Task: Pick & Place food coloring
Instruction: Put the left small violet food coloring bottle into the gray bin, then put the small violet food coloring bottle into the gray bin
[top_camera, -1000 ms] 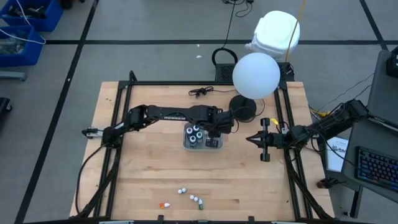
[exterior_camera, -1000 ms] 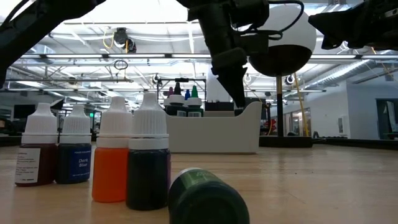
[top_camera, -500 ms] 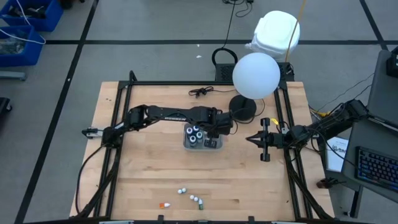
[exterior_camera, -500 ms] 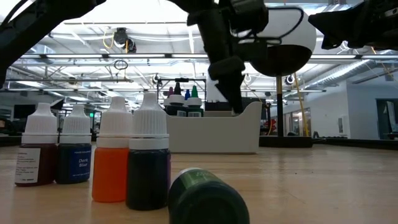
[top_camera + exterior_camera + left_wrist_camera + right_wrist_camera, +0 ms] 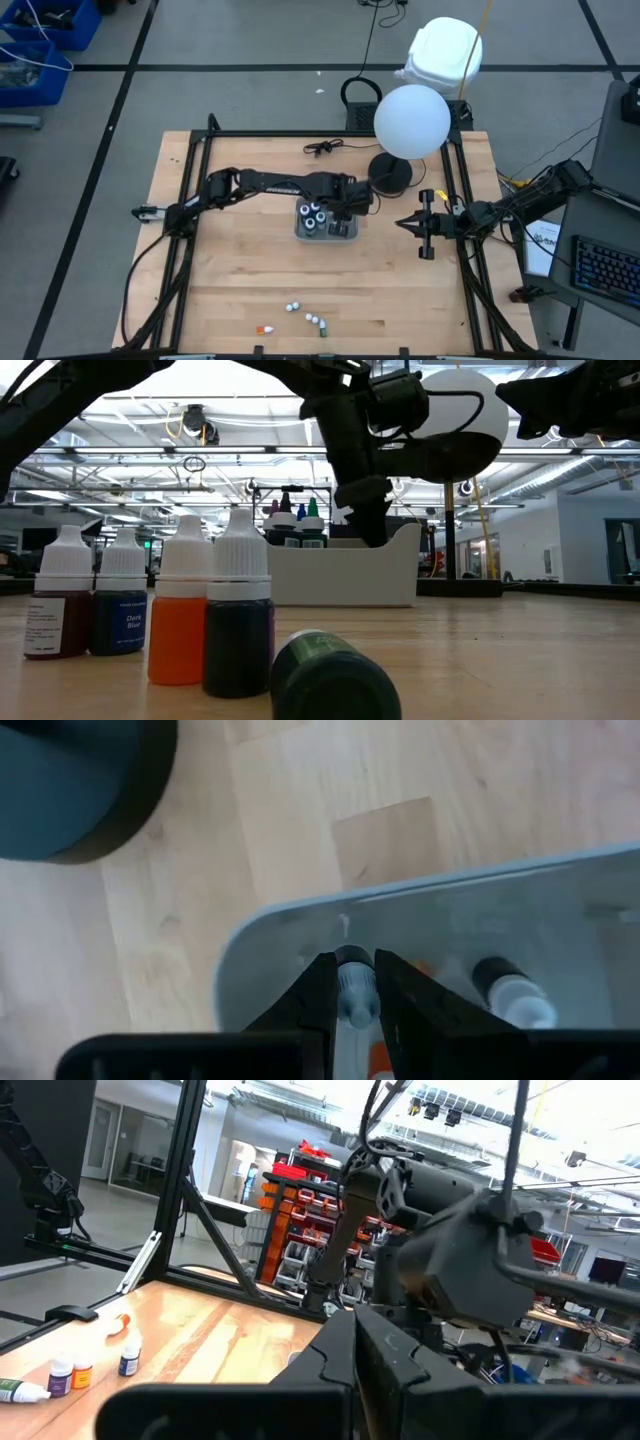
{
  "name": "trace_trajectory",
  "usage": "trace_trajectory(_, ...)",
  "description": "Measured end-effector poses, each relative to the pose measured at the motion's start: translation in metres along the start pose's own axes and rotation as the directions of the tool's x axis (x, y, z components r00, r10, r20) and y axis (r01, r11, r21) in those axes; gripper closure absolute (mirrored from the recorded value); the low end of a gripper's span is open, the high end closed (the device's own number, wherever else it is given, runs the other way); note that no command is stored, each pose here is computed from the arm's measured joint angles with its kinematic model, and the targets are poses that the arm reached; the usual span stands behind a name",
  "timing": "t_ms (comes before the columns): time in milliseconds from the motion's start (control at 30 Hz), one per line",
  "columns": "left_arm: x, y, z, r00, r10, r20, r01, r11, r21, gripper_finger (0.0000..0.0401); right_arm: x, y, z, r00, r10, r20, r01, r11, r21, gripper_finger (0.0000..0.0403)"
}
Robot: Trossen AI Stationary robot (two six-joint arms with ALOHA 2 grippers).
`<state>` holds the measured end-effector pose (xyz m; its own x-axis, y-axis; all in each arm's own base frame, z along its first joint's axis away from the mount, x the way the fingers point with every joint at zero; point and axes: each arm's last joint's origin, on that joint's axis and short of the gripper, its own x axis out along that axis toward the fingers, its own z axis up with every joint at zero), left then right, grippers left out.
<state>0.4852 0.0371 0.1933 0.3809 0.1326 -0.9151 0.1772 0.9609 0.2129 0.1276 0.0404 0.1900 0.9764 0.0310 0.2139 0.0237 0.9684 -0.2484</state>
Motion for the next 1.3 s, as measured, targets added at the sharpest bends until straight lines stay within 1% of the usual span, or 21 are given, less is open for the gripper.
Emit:
trace_trajectory(233, 0.001, 0.007, -0.002, 1.0, 0.006, -0.001, -0.006, 1.0, -0.022, 0.0343, 0.0, 0.0, 0.0, 1.0, 0.0, 0.0, 0.0, 1.0, 0.0, 0.0403)
trace_trajectory(433, 0.001, 0.007, -0.002, 1.0, -0.003, 0.0, 0.003, 1.0, -0.03, 0.034, 0.0, 0.0, 0.0, 1.0, 0.0, 0.0, 0.0, 1.0, -0.004, 0.0403)
trace_trajectory(533, 0.001, 0.005, -0.002, 0.998, -0.064, 0.02, 0.064, 0.997, -0.031, 0.0323, 0.0, 0.0, 0.0, 1.0, 0.0, 0.0, 0.0, 1.0, -0.012, 0.0403)
trace_trajectory(600, 0.001, 0.004, -0.001, 0.996, -0.087, 0.027, 0.088, 0.996, -0.024, 0.0306, 0.0, 0.0, 0.0, 1.0, 0.0, 0.0, 0.0, 1.0, -0.011, 0.0403)
trace_trajectory(767, 0.001, 0.004, -0.001, 0.995, -0.092, 0.033, 0.093, 0.995, -0.024, 0.0273, 0.0, 0.0, 0.0, 1.0, 0.0, 0.0, 0.0, 1.0, -0.003, 0.0403)
trace_trajectory(900, 0.0, 0.004, -0.001, 0.996, -0.079, 0.031, 0.08, 0.997, -0.017, 0.0261, 0.0, 0.0, 0.0, 1.0, 0.0, 0.0, 0.0, 1.0, -0.001, 0.0403)
trace_trajectory(967, -0.006, 0.002, 0.0, 0.997, -0.066, 0.028, 0.066, 0.998, -0.007, 0.026, 0.0, 0.0, 0.0, 1.0, 0.0, 0.0, 0.0, 1.0, 0.0, 0.0403)
trace_trajectory(1000, -0.011, 0.001, 0.002, 0.998, -0.058, 0.034, 0.058, 0.998, -0.002, 0.026, 0.0, 0.0, 0.0, 1.0, 0.0, 0.0, 0.0, 1.0, 0.0, 0.0403)
trace_trajectory(1067, -0.03, 0.0, 0.008, 0.997, -0.039, 0.062, 0.039, 0.999, 0.005, 0.0259, 0.0, 0.0, 0.0, 1.0, 0.0, -0.002, 0.0, 1.0, -0.001, 0.0403)
trace_trajectory(1167, -0.063, -0.005, 0.015, 0.994, -0.018, 0.105, 0.018, 1.0, 0.001, 0.0258, 0.0, 0.0, -0.001, 1.0, 0.002, -0.012, -0.002, 1.0, -0.011, 0.0403)
trace_trajectory(1267, -0.108, -0.012, 0.015, 0.993, 0.007, 0.119, -0.007, 1.0, 0.001, 0.0258, 0.0, 0.001, -0.002, 1.0, 0.003, -0.018, -0.004, 1.0, -0.025, 0.0403)
trace_trajectory(1300, -0.128, -0.014, 0.014, 0.992, 0.014, 0.126, -0.014, 1.0, -0.002, 0.0258, 0.0, 0.001, -0.002, 1.0, 0.003, -0.018, -0.004, 1.0, -0.025, 0.0403)
